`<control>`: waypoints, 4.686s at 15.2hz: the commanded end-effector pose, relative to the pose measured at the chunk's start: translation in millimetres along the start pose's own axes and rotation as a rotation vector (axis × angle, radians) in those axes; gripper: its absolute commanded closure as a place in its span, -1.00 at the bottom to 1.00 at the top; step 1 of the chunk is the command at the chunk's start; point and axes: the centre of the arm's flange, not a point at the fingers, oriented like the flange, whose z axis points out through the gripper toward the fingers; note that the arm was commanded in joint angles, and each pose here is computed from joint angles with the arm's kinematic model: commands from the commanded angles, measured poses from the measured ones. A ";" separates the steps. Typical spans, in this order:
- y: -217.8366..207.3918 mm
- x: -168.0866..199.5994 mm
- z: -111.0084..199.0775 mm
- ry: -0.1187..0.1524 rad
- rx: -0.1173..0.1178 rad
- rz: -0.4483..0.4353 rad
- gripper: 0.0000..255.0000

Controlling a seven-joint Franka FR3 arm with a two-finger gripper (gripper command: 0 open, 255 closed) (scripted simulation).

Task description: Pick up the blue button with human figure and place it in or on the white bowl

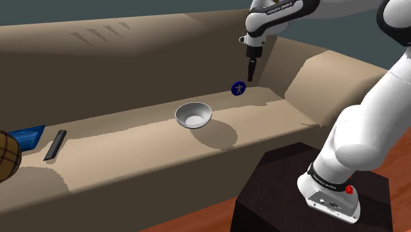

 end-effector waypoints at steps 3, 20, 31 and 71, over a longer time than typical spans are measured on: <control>43.9 23.1 22.4 -0.002 -0.002 -0.088 -1.00; 132.1 90.6 107.9 -0.007 -0.002 -0.280 -1.00; 132.1 90.6 107.9 -0.007 -0.002 -0.280 1.00; 86.8 108.8 -47.6 -0.007 -0.002 -0.280 1.00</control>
